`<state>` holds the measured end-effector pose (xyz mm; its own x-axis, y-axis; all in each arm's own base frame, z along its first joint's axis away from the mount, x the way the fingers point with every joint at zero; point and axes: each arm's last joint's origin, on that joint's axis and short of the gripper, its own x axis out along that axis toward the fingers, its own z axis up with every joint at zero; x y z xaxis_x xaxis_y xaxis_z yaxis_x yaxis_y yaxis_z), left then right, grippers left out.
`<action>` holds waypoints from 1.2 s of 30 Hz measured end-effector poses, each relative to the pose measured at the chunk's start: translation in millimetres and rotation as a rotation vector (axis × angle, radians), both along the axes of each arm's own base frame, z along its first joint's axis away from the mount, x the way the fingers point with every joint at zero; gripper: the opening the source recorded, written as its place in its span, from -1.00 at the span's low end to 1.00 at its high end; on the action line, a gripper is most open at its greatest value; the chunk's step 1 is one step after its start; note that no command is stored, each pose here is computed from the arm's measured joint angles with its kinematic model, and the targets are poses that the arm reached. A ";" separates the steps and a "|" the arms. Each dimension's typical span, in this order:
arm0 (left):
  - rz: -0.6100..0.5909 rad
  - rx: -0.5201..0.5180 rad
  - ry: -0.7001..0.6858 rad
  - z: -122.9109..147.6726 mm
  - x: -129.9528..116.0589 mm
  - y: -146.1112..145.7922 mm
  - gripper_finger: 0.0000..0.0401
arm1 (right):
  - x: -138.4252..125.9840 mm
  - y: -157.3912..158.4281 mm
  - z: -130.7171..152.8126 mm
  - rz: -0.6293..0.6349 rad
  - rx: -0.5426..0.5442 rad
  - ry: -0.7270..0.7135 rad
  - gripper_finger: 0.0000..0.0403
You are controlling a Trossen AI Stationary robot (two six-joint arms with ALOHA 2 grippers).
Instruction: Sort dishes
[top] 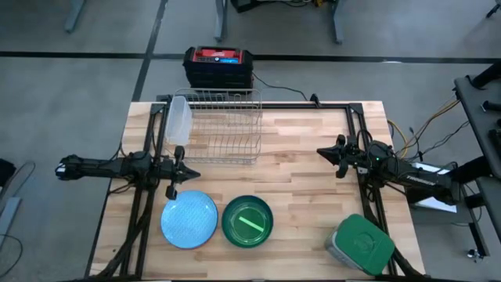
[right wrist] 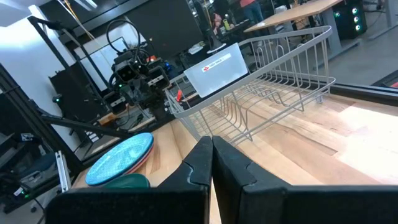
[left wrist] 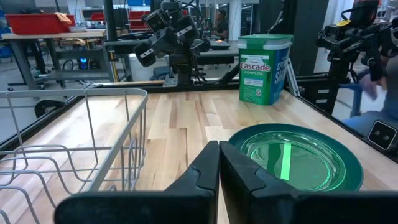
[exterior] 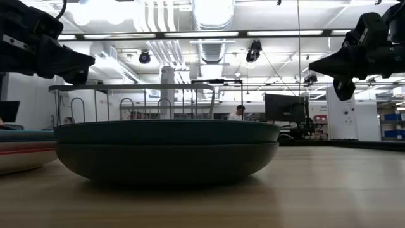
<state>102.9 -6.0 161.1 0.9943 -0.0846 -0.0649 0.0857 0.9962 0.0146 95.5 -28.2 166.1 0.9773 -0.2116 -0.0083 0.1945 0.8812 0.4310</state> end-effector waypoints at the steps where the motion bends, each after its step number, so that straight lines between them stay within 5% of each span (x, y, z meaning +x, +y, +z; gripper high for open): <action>1: 0.000 0.000 0.000 0.0 0.0 0.0 -1.00 | 0.0 0.0 0.0 0.000 0.000 0.000 -1.00; 27: 0.000 -0.003 -0.005 0.5 0.1 0.0 -1.00 | 0.0 0.0 0.0 0.000 -0.005 0.001 -1.00; 36: -0.001 0.040 -0.107 24.2 -2.5 0.1 -1.00 | -0.2 -0.9 4.0 -0.031 -0.045 -0.035 -1.00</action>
